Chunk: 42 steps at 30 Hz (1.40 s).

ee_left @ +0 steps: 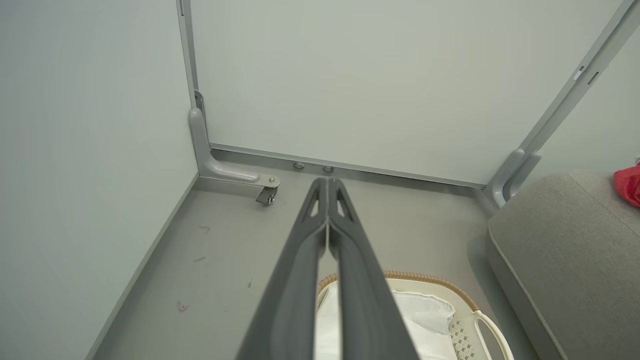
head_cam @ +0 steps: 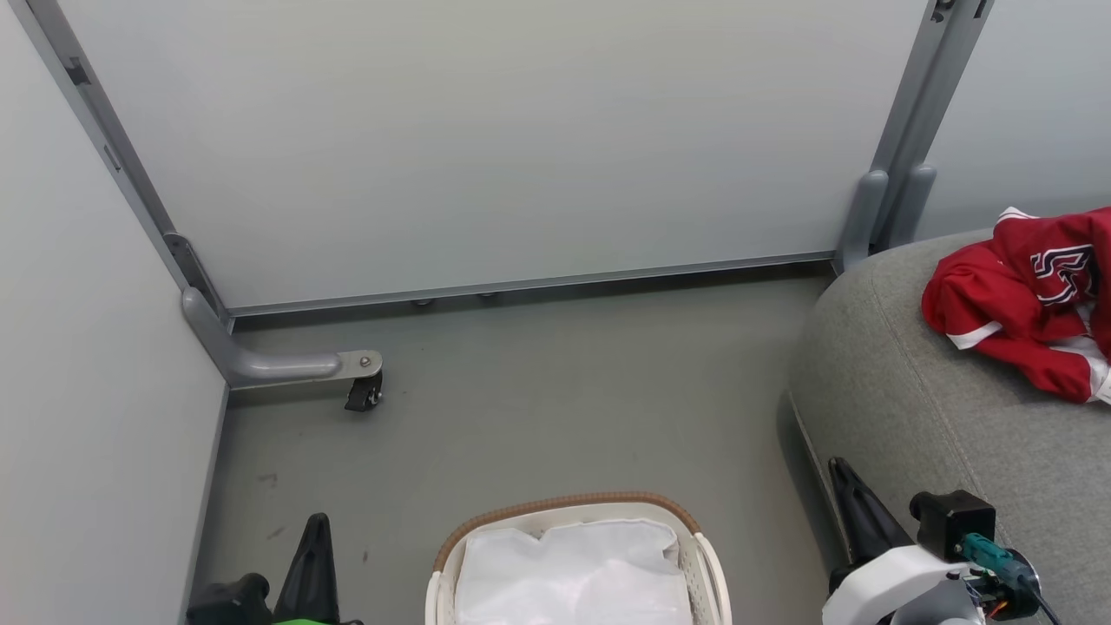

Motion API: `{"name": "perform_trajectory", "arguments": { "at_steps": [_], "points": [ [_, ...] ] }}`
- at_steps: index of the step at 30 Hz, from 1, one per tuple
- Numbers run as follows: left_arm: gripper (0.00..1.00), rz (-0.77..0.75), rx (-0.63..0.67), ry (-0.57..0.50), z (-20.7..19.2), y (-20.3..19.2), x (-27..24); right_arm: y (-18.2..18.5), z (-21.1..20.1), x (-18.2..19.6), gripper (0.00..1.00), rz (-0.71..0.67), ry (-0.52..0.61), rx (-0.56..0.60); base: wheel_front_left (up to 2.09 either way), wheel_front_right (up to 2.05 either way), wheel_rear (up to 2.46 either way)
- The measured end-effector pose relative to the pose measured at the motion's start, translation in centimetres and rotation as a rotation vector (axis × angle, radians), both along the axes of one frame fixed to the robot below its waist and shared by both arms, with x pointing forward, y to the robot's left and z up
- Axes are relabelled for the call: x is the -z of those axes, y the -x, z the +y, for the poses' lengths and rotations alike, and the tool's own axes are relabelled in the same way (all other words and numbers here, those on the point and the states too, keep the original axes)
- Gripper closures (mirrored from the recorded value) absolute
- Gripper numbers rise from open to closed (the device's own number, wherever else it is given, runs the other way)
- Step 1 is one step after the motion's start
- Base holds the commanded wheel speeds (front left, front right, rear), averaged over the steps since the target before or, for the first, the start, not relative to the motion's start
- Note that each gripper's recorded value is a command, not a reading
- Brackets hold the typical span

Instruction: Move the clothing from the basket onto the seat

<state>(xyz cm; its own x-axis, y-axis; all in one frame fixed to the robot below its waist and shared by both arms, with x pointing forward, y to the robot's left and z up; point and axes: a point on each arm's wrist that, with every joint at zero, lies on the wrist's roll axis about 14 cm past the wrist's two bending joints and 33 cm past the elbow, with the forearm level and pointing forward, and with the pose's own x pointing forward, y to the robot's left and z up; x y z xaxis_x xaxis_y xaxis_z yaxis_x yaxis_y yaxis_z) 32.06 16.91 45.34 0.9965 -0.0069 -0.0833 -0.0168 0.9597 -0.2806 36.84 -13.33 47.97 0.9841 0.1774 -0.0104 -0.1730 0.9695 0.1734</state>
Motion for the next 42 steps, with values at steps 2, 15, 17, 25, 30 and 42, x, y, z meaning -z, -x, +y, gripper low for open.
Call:
{"name": "perform_trajectory", "arguments": {
  "at_steps": [2, 15, 17, 25, 30, 42],
  "points": [
    [1.0, 0.012, -0.014, 0.035, 0.2, 0.0, 0.2, -0.1, -0.3, 0.1, 1.0, 0.013, -0.032, 0.014, 0.0, 0.0, 0.0],
    [1.0, 0.048, -0.078, 0.244, 1.4, -0.5, 0.4, -0.3, -1.8, 0.1, 1.0, 0.066, -0.264, 0.087, 0.0, 0.0, 0.0],
    [1.0, 0.047, -0.082, 0.276, 1.4, -0.7, 0.3, -0.4, -2.0, 0.1, 1.0, 0.071, -0.296, 0.096, 0.0, 0.0, 0.0],
    [1.0, 0.05, -0.106, 0.391, 1.9, -1.2, 0.0, -0.5, -2.6, 0.1, 1.0, 0.095, -0.421, 0.125, 0.0, 0.0, 0.0],
    [1.0, 0.046, -0.113, 0.457, 2.1, -1.7, -0.3, -0.6, -3.0, -0.1, 1.0, 0.103, -0.492, 0.141, 0.0, 0.0, 0.0],
    [1.0, 0.04, -0.13, 0.607, 2.5, -2.5, -0.8, -1.0, -3.7, -0.4, 1.0, 0.12, -0.655, 0.165, 0.0, 0.0, 0.0]
  ]
}}
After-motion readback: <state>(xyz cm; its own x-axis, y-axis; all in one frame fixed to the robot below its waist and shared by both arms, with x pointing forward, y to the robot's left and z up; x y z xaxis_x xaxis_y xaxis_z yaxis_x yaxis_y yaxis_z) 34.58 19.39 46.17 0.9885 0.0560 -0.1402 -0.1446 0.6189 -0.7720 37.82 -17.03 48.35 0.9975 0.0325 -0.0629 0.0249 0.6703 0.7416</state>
